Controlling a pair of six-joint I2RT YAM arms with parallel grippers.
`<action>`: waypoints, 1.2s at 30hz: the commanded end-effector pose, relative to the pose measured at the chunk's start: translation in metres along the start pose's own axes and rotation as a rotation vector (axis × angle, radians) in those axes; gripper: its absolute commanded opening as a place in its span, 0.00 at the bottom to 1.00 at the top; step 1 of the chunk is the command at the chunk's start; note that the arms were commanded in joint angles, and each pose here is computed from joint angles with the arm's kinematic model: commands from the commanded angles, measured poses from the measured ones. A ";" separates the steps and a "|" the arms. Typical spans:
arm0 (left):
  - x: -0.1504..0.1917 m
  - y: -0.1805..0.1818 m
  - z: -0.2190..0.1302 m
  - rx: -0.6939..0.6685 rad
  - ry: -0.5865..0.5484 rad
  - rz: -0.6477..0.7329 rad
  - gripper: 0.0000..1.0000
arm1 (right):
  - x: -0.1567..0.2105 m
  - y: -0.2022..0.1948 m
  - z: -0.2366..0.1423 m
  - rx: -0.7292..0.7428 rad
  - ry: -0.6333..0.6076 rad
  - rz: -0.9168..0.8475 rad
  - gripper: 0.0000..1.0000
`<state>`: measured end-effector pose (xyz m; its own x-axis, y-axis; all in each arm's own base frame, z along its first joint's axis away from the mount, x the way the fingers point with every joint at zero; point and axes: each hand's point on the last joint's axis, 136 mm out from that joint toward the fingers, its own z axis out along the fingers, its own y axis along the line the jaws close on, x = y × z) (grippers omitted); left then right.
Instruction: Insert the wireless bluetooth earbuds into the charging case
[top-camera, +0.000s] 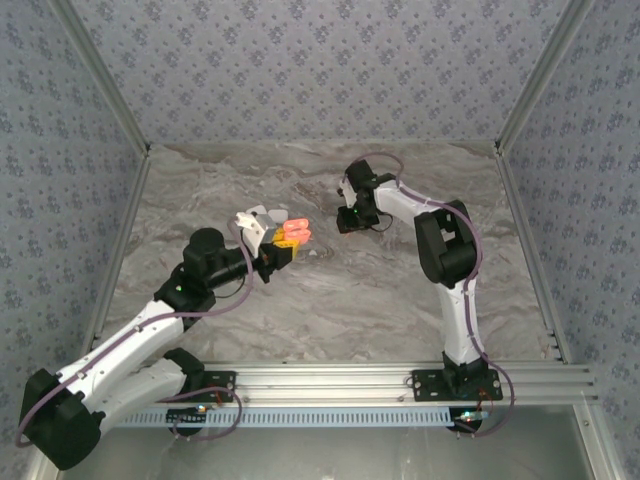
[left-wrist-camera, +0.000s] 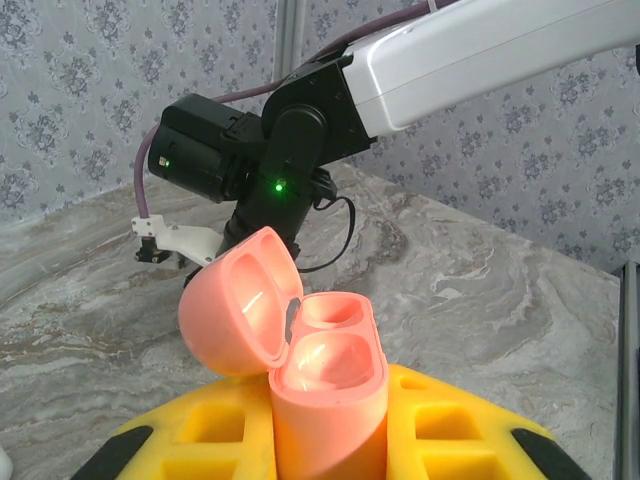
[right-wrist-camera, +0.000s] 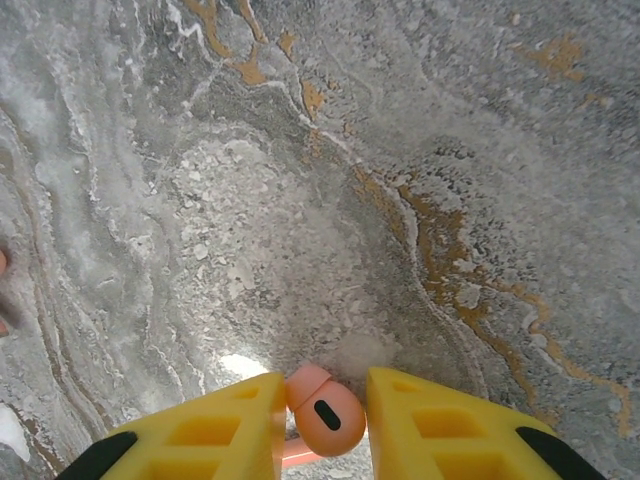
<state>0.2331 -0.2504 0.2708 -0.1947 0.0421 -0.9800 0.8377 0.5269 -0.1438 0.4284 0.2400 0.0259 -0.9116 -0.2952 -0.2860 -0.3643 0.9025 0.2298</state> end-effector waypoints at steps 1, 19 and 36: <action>-0.006 -0.002 -0.002 -0.003 -0.017 0.027 0.06 | 0.015 0.004 0.005 0.001 0.066 -0.002 0.29; -0.012 -0.008 0.002 0.044 -0.044 0.012 0.06 | -0.014 0.050 -0.137 -0.106 -0.357 -0.261 0.20; -0.016 -0.035 0.014 0.236 -0.043 0.004 0.04 | 0.048 0.165 -0.297 -0.345 -0.770 -0.836 0.20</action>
<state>0.2229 -0.2742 0.2614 -0.2354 0.0482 -0.9707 0.9015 0.3840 -0.1995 0.2813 0.2732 0.3207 -0.1564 -0.3749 -0.9138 -0.9043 0.4263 -0.0202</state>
